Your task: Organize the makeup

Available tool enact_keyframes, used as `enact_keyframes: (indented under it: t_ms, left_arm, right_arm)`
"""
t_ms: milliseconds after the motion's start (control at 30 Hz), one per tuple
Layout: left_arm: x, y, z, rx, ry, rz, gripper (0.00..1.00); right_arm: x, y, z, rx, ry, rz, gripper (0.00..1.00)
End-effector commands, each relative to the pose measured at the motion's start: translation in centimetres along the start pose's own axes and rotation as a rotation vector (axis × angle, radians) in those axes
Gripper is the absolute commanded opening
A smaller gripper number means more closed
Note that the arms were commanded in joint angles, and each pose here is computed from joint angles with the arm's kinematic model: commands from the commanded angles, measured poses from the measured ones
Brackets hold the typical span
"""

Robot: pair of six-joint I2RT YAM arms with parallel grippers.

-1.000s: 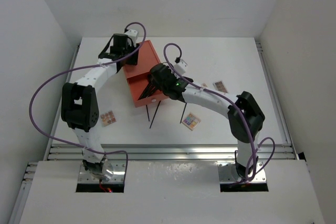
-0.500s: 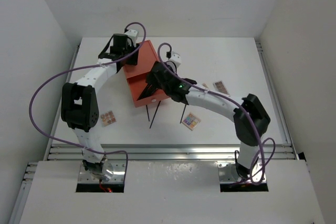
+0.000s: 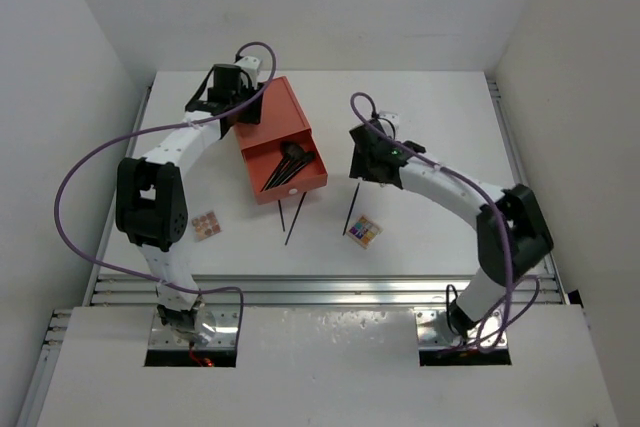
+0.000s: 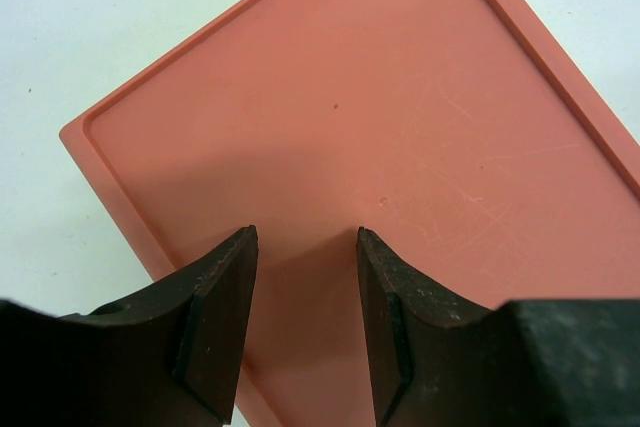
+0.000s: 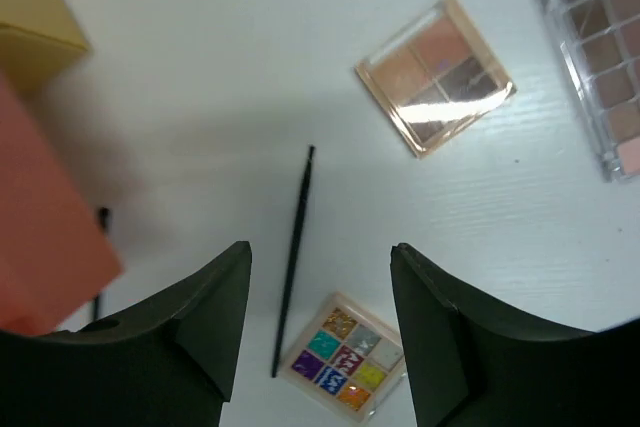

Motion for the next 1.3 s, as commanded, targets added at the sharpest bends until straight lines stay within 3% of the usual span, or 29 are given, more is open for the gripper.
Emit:
enact_keyframes:
  t_ms: [0, 400, 533, 633, 767, 833, 900, 1133, 1267]
  left_arm:
    - [2.9, 1.7, -0.3, -0.054, 0.136, 0.010, 0.50]
    - [2.9, 1.9, -0.7, -0.073, 0.143, 0.012, 0.50]
    - [3.2, 2.4, -0.7, -0.081, 0.151, 0.006, 0.50]
    - [3.2, 2.4, -0.7, -0.081, 0.151, 0.006, 0.50]
    - [2.8, 2.3, -0.4, -0.081, 0.143, -0.003, 0.50]
    - [2.8, 2.3, -0.4, -0.081, 0.143, -0.003, 0.50]
    - [2.8, 2.3, -0.4, -0.081, 0.143, -0.003, 0.50]
    - [2.8, 2.2, -0.4, -0.072, 0.144, -0.004, 0.50]
    - [3.0, 2.2, -0.5, -0.074, 0.153, -0.013, 0.50]
  right_arm:
    - [1.8, 0.3, 1.7, -0.046, 0.168, -0.065, 0.59]
    - [5.3, 2.7, 7.1, -0.054, 0.374, -0.108, 0.50]
    - [6.2, 3.3, 8.0, -0.019, 0.428, -0.134, 0.43]
    - [7.0, 2.8, 8.0, 0.089, 0.475, -0.087, 0.33]
    - [6.9, 2.8, 9.1, 0.110, 0.474, -0.028, 0.17]
    - [6.3, 2.9, 9.3, 0.141, 0.483, -0.005, 0.03]
    - [6.2, 2.6, 9.6, 0.188, 0.481, 0.023, 0.00]
    - [1.8, 2.8, 8.7, 0.149, 0.305, 0.121, 0.00]
    - [-3.8, 2.0, 3.8, 0.116, 0.012, 0.207, 0.00]
Point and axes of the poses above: each gripper's point midway between its finger pads, its own z axis out along the fingers, its own y axis along the line the jaws close on, x = y × z, the point moved 8 cm from there along -z, back along the fingers, and after that the axes turned 11 degrees about -z, right-handed, at the moved point
